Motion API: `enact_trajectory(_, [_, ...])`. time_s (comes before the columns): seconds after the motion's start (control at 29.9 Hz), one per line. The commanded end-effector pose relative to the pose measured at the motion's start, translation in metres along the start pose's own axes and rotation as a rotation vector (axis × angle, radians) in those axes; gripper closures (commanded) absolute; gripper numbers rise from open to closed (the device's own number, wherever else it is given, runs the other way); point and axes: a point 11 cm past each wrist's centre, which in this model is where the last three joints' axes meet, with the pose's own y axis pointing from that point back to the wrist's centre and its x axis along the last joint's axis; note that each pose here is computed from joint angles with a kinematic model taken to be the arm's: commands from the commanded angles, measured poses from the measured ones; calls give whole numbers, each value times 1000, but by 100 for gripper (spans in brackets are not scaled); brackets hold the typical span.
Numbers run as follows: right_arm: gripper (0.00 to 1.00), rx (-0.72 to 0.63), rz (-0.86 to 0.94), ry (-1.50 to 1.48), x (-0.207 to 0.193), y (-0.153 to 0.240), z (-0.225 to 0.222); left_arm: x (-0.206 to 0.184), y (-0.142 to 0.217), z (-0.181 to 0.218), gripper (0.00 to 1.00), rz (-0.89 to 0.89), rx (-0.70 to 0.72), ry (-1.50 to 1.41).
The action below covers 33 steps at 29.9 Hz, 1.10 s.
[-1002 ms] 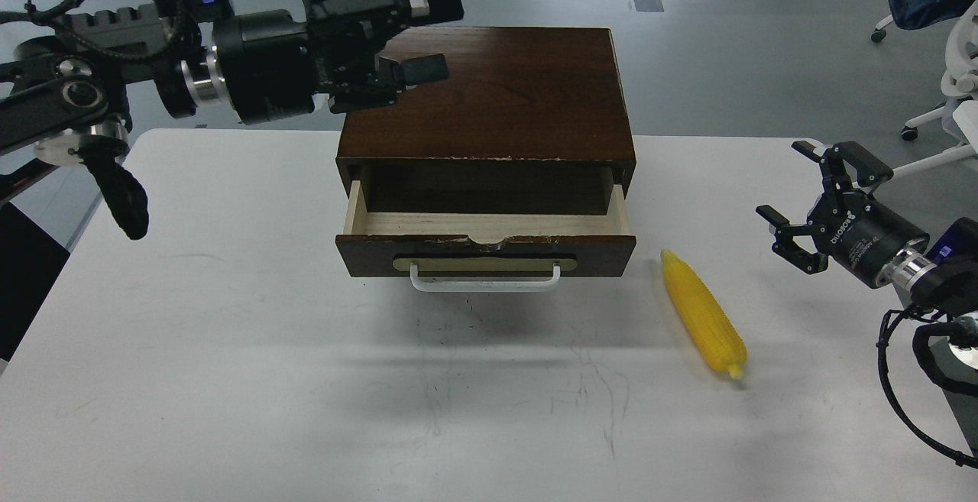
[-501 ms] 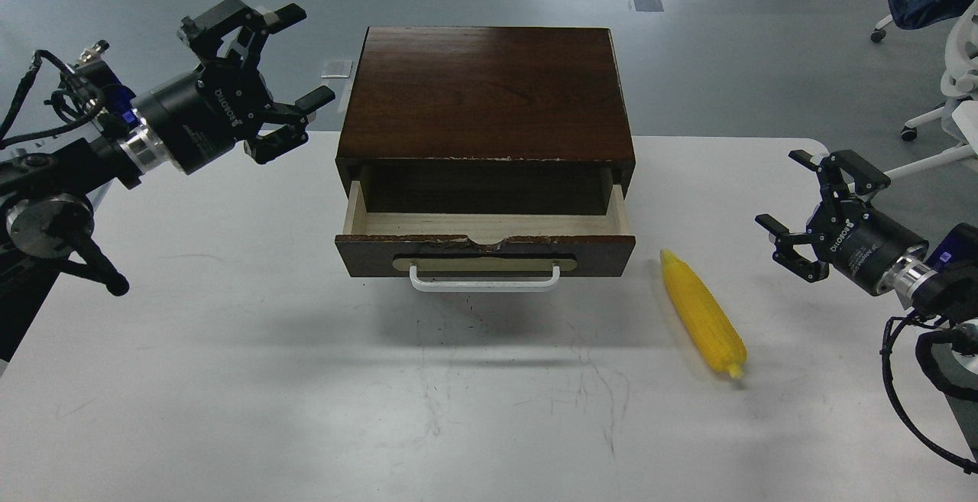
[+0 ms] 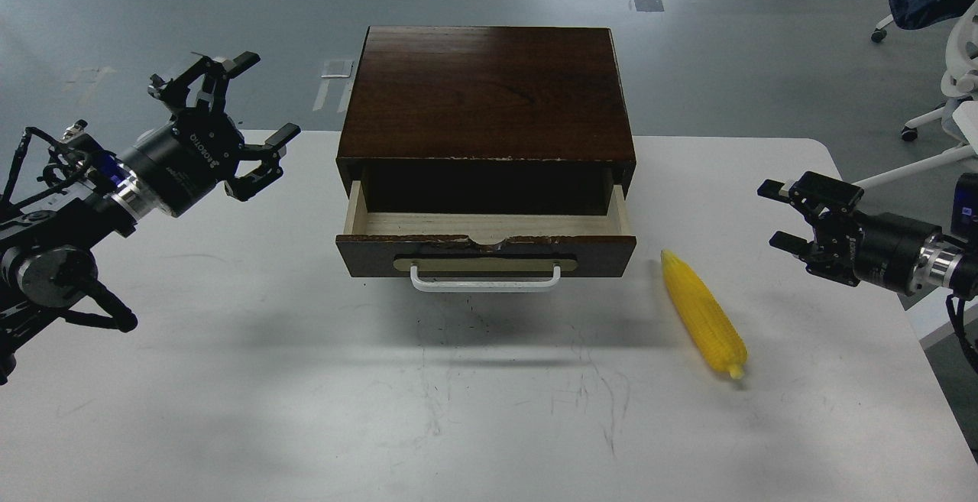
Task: Put corn in drawer with both arms
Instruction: 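Reach the right gripper to the yellow corn cob and grasp it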
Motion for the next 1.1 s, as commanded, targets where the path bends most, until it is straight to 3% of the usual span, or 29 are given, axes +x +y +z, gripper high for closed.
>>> enact_trajectory(0.0, [0,-72,-98,247,-10,-3,-3,-3,-2,-3,2,-8,-2,8])
enact_trajectory(0.4, [0,-200,-320,485,-44,-14,19,-9,-7,-5,2,-25,-4,15])
enact_trajectory(0.73, [0,-208,-361,522,-56,-31,24,-10,-7,-6,2,-28,-3,16])
enact_trajectory(1.07, [10,-227,-427,572,-64,-40,22,-11,-9,-2,2,-32,-17,16])
